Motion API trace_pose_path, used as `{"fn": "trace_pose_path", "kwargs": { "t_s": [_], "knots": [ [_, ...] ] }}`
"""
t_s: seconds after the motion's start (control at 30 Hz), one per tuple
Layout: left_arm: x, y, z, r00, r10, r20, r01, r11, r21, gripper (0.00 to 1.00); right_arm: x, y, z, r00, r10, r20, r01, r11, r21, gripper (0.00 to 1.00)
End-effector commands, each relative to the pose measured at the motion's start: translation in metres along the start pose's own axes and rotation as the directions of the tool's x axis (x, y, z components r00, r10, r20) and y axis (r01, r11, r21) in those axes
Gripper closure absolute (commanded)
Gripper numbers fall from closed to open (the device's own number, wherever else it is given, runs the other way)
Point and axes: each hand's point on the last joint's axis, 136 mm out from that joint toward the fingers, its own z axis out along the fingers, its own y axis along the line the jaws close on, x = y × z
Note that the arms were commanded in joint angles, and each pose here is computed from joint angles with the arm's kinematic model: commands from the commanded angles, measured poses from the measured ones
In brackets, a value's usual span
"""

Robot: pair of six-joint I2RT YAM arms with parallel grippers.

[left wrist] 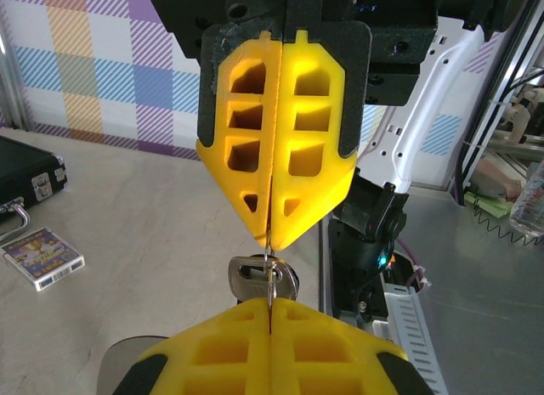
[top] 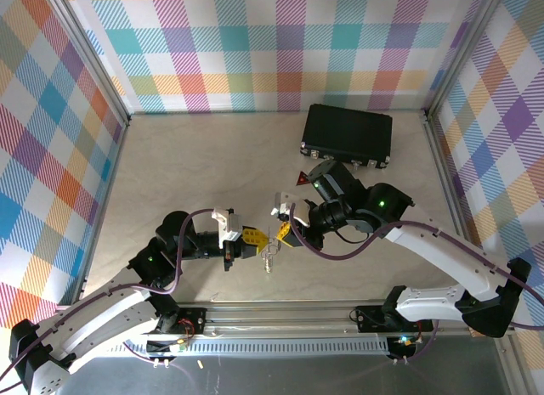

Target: Put the keys on the keyring

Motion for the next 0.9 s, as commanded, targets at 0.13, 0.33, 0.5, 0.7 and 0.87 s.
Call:
{"fn": "trace_pose_path", "kwargs": {
  "t_s": [0.13, 0.33, 0.5, 0.7, 0.87],
  "knots": [
    [-0.0201, -0.0089, -0.0007, 0.997, 0.051, 0.053, -0.052, 0.998, 0.033, 1.0, -0.0106, 0.0039, -0.0021, 0.999, -0.031, 0.034, 0.031, 0.999, -0.012, 1.0],
    [-0.0198, -0.0081, -0.0004, 0.997, 0.05, 0.052, -0.052, 0.998, 0.03, 1.0, -0.0107, 0.0083, -0.0023, 0.999, -0.036, 0.037, 0.037, 0.999, -0.032, 1.0],
    [-0.0207, -0.0081, -0.0003, 0.997, 0.051, 0.054, -0.053, 0.998, 0.03, 1.0, -0.0124, 0.0101, -0.0017, 0.998, -0.042, 0.043, 0.044, 0.998, -0.042, 1.0],
    [-0.021, -0.0085, -0.0005, 0.997, 0.049, 0.053, -0.051, 0.998, 0.032, 1.0, -0.0118, 0.01, 0.0003, 0.998, -0.045, 0.04, 0.047, 0.998, -0.045, 1.0],
    [-0.0217, -0.0087, -0.0006, 0.997, 0.049, 0.055, -0.051, 0.998, 0.032, 1.0, -0.0127, 0.0112, 0.0002, 0.998, -0.049, 0.046, 0.051, 0.997, -0.051, 1.0]
  ]
}}
